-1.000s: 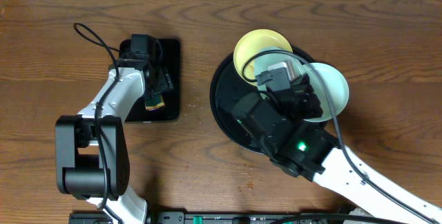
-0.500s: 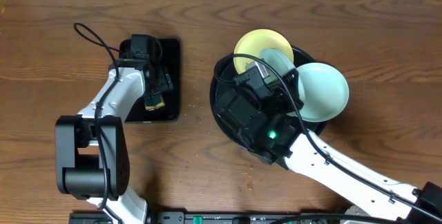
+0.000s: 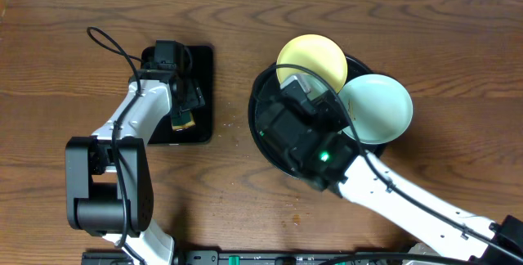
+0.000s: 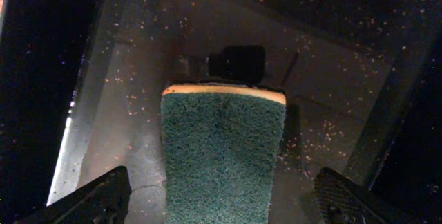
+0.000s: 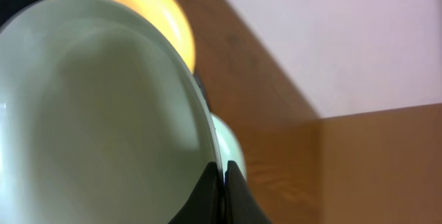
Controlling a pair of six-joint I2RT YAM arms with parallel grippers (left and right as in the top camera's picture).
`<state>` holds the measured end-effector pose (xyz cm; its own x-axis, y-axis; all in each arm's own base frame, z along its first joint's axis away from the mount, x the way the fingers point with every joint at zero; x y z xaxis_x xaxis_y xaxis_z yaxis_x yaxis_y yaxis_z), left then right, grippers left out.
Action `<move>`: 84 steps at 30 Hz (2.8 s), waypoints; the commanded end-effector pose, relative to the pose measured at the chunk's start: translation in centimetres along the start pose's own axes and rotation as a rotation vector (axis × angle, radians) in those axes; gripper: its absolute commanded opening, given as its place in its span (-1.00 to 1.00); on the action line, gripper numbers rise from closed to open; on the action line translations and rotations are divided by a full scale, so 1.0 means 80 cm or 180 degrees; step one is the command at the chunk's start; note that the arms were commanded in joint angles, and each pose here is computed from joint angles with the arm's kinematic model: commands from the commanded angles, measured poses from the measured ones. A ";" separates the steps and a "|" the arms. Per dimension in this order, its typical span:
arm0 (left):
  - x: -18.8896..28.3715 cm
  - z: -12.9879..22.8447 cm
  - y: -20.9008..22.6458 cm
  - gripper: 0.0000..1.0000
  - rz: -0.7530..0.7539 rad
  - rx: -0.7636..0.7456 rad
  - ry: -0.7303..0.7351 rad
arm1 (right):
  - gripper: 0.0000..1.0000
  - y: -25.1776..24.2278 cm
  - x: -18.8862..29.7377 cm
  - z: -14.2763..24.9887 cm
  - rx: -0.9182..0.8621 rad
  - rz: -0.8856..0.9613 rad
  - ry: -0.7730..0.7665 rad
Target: Clean dirty plates on tray and stack at the side
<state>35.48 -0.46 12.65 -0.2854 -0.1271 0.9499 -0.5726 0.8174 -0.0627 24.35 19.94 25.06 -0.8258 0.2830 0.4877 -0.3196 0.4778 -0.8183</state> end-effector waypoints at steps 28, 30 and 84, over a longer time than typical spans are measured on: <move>0.000 0.001 0.001 0.71 -0.0010 -0.0040 0.0000 | -0.85 -0.204 -0.251 0.403 -0.4428 -0.0428 0.1631; 0.000 0.001 0.001 0.72 -0.0010 -0.0040 0.0000 | -0.86 -0.196 -0.267 0.409 -0.4375 -0.0458 0.1643; 0.000 0.001 0.001 0.72 -0.0010 -0.0040 0.0000 | -0.01 -0.080 -0.243 0.242 -0.2312 -0.2124 0.1563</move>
<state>35.48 -0.46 12.65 -0.2851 -0.1271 0.9500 -0.5726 0.8174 -0.0625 33.84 -4.94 16.03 -0.2646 0.0275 0.9640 -0.1663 0.9833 -0.0737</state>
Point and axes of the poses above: each gripper's point midway between its finger pads, its own x axis back along the fingers, its own y axis along the line the jaws close on, z = x × y, the point moved 10 cm from there along x, back along the fingers, and after that the axes turned 15 degrees about x, right-handed, at the moved point
